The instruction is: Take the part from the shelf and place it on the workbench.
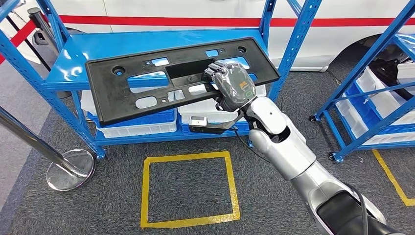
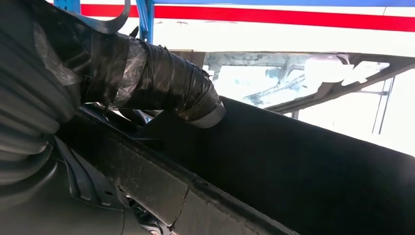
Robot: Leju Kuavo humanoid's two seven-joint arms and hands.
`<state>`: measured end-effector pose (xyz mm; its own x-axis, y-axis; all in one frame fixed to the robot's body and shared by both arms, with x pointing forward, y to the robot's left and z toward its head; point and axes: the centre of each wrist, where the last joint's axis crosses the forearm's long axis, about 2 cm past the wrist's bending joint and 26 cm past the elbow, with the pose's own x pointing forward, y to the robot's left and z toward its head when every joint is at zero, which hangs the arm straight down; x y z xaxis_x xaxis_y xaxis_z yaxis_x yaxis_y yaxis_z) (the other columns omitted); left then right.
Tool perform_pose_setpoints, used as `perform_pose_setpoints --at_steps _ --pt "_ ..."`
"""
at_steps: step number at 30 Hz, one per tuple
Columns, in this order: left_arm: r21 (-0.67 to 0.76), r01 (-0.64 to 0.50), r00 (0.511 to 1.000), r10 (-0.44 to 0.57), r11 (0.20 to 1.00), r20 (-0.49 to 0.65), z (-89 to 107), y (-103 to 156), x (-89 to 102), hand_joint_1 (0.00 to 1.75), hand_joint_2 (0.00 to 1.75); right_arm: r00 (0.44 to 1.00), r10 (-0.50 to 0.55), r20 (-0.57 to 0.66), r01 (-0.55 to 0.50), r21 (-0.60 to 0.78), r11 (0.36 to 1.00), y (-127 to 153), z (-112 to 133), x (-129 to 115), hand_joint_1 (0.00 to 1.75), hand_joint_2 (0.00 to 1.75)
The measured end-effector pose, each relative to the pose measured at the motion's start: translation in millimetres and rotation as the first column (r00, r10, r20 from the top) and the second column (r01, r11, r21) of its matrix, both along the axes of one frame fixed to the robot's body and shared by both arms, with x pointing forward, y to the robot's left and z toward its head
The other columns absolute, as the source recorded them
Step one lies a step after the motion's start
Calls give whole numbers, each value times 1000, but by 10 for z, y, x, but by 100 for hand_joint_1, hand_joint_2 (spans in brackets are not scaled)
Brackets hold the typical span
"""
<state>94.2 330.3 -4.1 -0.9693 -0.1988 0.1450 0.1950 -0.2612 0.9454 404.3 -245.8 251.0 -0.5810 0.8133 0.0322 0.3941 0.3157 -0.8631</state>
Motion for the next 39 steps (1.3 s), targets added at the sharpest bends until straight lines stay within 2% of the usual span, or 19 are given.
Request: perform_pose_setpoints --at_steps 2,4,6,8,9,11,14,18,23,25,29,39 --pt "58 61 996 -58 996 -62 10 51 138 0 175 1000 9 4 -9 -6 1000 6 -9 -4 175 175" --pt "151 135 968 -98 979 -232 13 102 349 0 175 1000 28 14 -28 -13 1000 9 -34 -12 175 175" --pt "267 208 895 -73 941 -441 13 94 523 0 175 998 55 32 -55 -18 998 18 -77 -24 175 175" --pt "396 294 822 -18 870 -570 15 11 674 0 175 996 79 46 -78 -20 997 42 -129 -26 175 175" --pt "443 318 805 8 838 -593 22 -41 776 0 175 995 89 49 -88 -20 996 58 -156 -22 175 175" --pt "507 298 791 88 809 -605 23 -15 999 0 175 991 123 46 -123 -13 992 104 -198 -3 175 175" --pt "576 209 785 216 790 -581 32 307 1229 0 175 981 192 40 -192 1 981 175 -208 34 175 175" --pt "656 156 774 321 739 -546 28 701 1278 0 175 976 214 28 -214 4 977 234 -227 51 175 175" --pt "699 130 802 340 703 -491 -35 965 1211 0 175 978 209 6 -209 4 978 236 -257 61 175 175" --pt "712 122 807 349 692 -477 -60 1031 1195 0 175 977 212 -1 -212 2 977 241 -262 61 175 175" --pt "732 109 787 391 672 -477 -79 1119 1181 0 175 977 212 -8 -212 0 977 255 -246 72 175 175" --pt "738 84 757 438 670 -484 -103 1210 1137 0 175 978 210 -11 -210 -2 978 258 -226 84 175 175"
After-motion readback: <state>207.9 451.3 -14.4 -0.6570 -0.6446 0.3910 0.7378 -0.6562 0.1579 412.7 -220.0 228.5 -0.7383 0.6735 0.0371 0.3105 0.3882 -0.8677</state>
